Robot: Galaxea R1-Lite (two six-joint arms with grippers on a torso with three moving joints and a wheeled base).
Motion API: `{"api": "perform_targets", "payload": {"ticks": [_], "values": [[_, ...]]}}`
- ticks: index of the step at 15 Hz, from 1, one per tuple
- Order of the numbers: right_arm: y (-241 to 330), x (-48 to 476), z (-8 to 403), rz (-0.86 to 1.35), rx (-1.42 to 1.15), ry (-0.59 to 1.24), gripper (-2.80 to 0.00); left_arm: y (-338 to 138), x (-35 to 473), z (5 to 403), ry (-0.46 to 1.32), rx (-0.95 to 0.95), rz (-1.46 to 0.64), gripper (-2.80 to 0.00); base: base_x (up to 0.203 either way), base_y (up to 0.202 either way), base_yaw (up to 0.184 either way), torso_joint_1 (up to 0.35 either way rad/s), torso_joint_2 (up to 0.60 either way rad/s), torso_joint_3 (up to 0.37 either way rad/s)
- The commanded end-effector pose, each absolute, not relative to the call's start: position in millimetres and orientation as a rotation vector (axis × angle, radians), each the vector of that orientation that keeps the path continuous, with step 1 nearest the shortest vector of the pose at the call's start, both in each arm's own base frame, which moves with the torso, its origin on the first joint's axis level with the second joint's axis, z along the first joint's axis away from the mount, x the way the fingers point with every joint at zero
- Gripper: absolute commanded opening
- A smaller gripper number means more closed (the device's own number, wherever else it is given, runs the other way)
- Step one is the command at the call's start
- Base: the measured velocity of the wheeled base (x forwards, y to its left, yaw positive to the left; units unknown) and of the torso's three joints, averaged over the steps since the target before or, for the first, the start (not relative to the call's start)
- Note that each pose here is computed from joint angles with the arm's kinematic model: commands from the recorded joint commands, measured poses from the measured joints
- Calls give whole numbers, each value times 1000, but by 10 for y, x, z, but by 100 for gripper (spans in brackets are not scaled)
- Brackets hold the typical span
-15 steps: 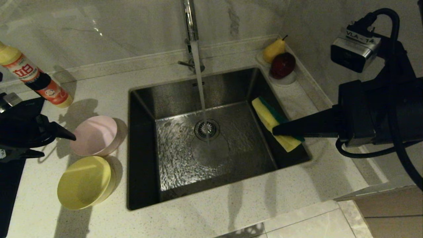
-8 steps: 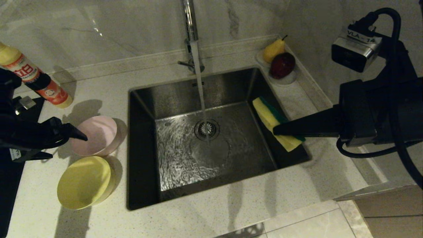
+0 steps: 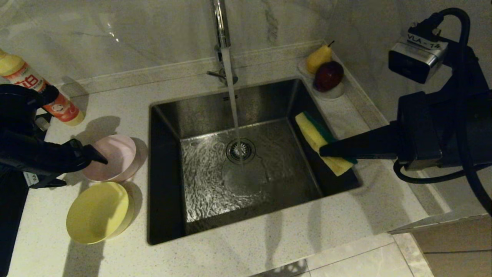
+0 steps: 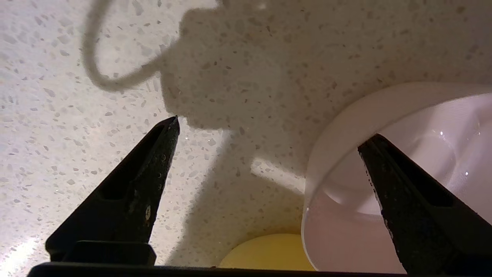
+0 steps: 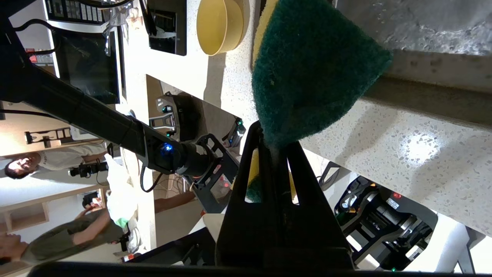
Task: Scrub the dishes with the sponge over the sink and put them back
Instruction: Wash the bowl
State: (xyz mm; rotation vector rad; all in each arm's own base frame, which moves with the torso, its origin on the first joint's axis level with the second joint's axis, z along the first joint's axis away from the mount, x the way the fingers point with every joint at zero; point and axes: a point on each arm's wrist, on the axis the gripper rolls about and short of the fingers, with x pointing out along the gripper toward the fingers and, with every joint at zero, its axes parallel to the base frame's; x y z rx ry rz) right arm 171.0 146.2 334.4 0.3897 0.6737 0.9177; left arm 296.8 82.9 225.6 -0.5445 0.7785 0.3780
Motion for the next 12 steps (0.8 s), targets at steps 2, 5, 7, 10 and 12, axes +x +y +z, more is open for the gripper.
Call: {"api": "perform_targets", "payload": {"ticks": [2,5,7,10,12], "values": [[1456,1701,3345,920,393,677,-280,824,2976,2243,785,-549,379,-280,0,0,0,0,0,0],[1453,1693,3342,921,394,680,-280,833,3007,2201,797,-551,384,-280,0,0,0,0,0,0],[1451,1692,3320,918,392,687,-280,836,3004,2210,793,-552,384,-280,0,0,0,0,0,0],[1461,1708,3279,912,388,701,-280,852,3054,2216,785,-553,388,-280,0,0,0,0,0,0],[1452,1696,3291,916,387,695,-280,869,3085,2305,741,-590,412,-280,0,0,0,0,0,0]]}}
